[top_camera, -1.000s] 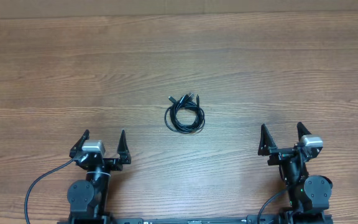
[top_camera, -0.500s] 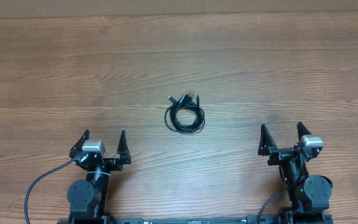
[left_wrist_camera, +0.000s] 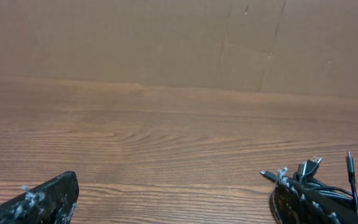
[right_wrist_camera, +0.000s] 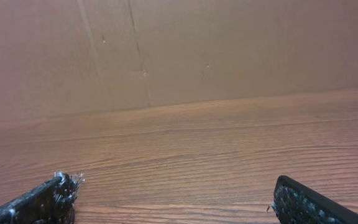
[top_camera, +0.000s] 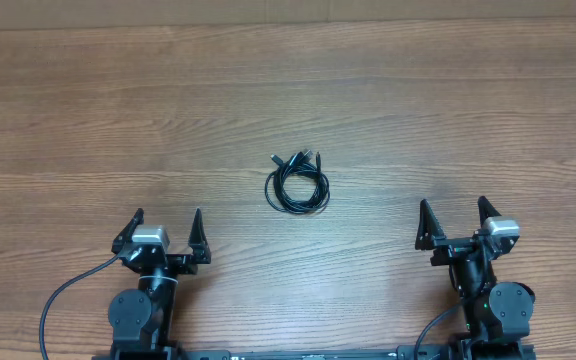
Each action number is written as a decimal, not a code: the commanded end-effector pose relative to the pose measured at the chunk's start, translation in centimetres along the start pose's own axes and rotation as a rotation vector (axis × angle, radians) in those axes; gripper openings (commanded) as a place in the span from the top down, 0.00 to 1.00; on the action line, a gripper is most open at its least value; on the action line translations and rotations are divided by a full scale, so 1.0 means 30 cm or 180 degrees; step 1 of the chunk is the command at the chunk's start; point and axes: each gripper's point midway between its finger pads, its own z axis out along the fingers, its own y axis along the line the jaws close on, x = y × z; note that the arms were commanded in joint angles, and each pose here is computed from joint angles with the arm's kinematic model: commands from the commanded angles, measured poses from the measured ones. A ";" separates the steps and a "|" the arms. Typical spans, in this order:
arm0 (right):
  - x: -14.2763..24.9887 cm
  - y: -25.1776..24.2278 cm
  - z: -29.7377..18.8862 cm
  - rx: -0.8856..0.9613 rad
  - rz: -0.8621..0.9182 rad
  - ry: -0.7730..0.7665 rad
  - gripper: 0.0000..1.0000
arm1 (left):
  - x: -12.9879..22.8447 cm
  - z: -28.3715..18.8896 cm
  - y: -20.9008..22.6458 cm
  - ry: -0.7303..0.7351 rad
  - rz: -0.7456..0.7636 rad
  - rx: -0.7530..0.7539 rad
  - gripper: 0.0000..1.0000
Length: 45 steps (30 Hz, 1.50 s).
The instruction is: Untangle cables
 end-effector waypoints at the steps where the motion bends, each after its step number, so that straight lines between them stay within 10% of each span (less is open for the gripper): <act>1: 0.007 0.004 0.001 -0.0023 -0.0010 -0.0008 0.00 | 0.002 0.000 -0.010 -0.0006 0.0072 0.0055 0.00; 27: -0.011 -0.023 -0.009 0.0149 0.0028 0.0030 0.00 | -0.008 -0.010 -0.010 0.0059 -0.0125 0.0037 0.00; 45: -0.061 -0.024 0.026 0.0383 0.0555 0.0887 0.00 | -0.080 0.034 -0.051 0.1282 -0.0208 0.0091 0.00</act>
